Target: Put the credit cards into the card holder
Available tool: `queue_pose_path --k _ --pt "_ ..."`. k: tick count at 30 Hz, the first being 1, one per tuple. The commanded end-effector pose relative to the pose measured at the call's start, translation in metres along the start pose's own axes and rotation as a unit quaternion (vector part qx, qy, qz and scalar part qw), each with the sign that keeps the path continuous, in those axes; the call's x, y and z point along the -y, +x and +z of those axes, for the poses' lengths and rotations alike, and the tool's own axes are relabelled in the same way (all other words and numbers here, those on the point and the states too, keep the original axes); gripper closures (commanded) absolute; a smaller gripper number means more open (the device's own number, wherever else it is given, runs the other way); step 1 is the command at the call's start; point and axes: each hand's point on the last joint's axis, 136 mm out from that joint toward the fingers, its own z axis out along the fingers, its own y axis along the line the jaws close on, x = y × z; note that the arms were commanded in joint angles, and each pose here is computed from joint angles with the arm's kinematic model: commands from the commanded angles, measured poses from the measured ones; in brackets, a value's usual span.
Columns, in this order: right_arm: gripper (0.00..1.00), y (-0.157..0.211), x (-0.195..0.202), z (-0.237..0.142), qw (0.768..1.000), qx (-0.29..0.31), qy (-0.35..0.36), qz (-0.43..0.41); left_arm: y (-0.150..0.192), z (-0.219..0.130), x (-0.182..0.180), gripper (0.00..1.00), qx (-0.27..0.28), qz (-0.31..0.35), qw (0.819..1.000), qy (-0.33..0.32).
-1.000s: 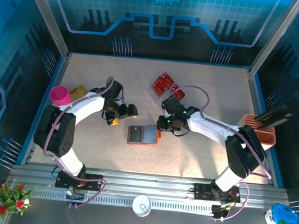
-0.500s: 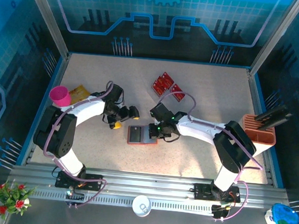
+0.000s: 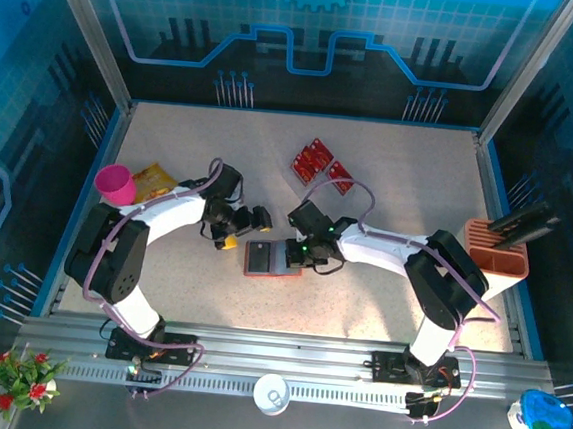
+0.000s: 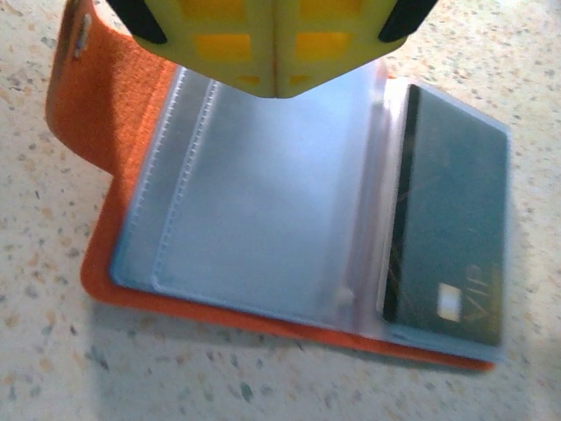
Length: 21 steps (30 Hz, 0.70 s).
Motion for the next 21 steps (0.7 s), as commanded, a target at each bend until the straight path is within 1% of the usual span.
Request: queue_pose_path --k 1,9,21 --pt "1.0 0.017 0.021 0.018 0.999 -0.027 0.018 0.022 0.006 0.001 0.003 0.01 -0.007 0.0 1.0 0.008" --pt "1.0 0.035 0.036 0.026 0.998 -0.045 0.027 0.036 0.009 0.007 0.004 0.01 -0.011 0.003 1.0 0.005" --pt "1.0 0.037 0.036 0.026 0.998 -0.046 0.026 0.042 0.01 0.02 0.001 0.01 -0.021 0.014 1.0 -0.004"
